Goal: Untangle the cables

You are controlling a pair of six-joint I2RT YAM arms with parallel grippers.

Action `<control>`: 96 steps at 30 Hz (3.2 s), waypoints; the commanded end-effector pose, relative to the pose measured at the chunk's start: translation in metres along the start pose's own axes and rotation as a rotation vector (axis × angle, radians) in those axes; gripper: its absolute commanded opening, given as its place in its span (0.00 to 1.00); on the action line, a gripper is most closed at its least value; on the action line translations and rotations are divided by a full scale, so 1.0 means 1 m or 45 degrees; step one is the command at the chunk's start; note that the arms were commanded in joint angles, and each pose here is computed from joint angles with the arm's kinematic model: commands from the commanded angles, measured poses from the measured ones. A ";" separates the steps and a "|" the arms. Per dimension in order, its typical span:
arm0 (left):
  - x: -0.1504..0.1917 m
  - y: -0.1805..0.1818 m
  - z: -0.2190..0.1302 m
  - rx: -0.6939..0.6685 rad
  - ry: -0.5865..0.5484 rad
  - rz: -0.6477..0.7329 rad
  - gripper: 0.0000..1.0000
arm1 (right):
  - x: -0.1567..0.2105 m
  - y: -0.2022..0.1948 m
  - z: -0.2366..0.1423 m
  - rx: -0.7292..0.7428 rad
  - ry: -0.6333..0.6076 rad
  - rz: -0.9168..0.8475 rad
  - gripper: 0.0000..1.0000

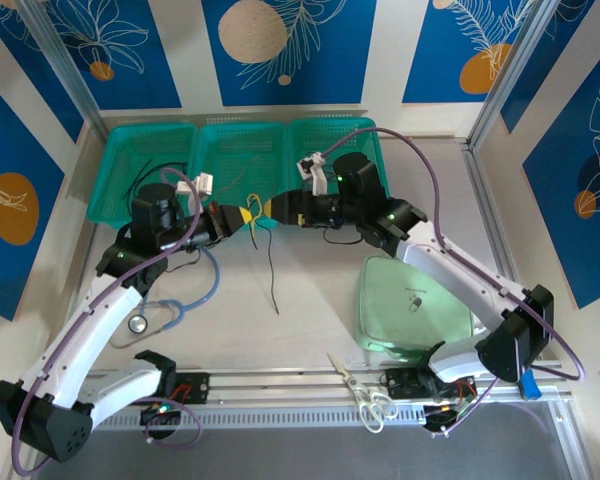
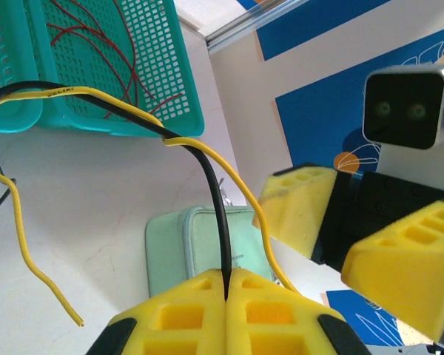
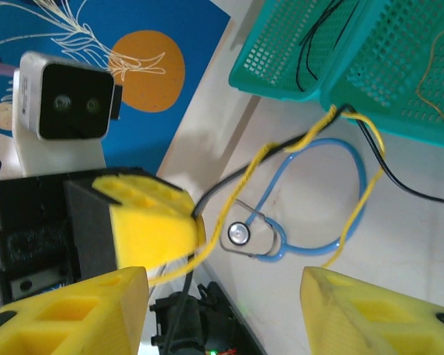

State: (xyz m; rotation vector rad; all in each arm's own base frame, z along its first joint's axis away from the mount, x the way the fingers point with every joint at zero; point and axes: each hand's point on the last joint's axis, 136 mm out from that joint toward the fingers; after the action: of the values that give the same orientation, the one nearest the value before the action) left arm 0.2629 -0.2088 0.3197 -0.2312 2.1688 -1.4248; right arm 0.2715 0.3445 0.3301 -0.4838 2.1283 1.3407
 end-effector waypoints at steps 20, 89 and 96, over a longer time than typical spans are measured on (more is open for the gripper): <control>0.005 -0.006 -0.008 0.055 -0.012 0.014 0.00 | -0.009 0.025 0.026 -0.172 0.013 0.071 0.00; 0.005 -0.058 -0.003 0.249 -0.057 0.972 0.60 | -0.108 -0.010 -0.247 0.210 -0.574 -0.154 0.00; 0.046 -0.085 0.032 0.476 0.080 1.316 0.65 | -0.089 0.016 -0.215 0.120 -0.455 -0.238 0.00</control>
State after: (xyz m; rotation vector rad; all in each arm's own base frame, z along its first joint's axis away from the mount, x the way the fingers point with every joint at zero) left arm 0.2414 -0.2736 0.3412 0.7373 1.8011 -1.1924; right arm 0.2826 0.1479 0.4653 -0.2899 1.8071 1.1309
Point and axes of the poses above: each hand's point on the last joint's axis, 136 mm out from that joint toward the fingers, its own z axis out along the fingers, its own y axis along the line the jaws close on, x = y × z, and after that the axes turned 8 degrees about -z, right-handed
